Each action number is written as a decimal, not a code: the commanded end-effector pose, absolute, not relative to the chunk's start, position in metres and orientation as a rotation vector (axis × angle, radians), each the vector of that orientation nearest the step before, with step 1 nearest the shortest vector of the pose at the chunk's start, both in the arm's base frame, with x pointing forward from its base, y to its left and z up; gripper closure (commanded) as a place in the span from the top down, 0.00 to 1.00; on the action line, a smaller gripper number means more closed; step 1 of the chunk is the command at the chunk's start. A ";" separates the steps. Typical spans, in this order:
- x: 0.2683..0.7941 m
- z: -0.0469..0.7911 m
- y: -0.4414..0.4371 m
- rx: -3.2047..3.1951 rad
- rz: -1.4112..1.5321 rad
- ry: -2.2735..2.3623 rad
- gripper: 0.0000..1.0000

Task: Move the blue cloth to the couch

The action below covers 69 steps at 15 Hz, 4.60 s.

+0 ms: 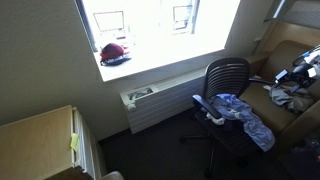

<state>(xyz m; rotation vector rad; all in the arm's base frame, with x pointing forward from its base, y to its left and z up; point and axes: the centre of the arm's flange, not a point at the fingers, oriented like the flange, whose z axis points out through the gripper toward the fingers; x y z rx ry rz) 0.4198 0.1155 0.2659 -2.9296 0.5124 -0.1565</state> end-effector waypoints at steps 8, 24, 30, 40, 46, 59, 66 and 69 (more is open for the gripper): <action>0.435 0.159 0.089 -2.985 -0.203 0.857 1.00; 0.455 -0.005 0.085 -2.856 0.037 1.236 1.00; 0.460 -0.032 0.107 -2.761 0.259 1.261 1.00; 0.505 -0.090 0.132 -2.677 0.083 1.382 1.00; 0.534 -0.075 0.141 -2.571 -0.083 1.469 1.00; 0.525 -0.119 0.093 -2.603 -0.304 1.603 1.00; 0.523 -0.133 0.073 -2.511 -0.080 1.733 0.37; 0.530 -0.127 0.067 -2.471 -0.060 1.751 0.17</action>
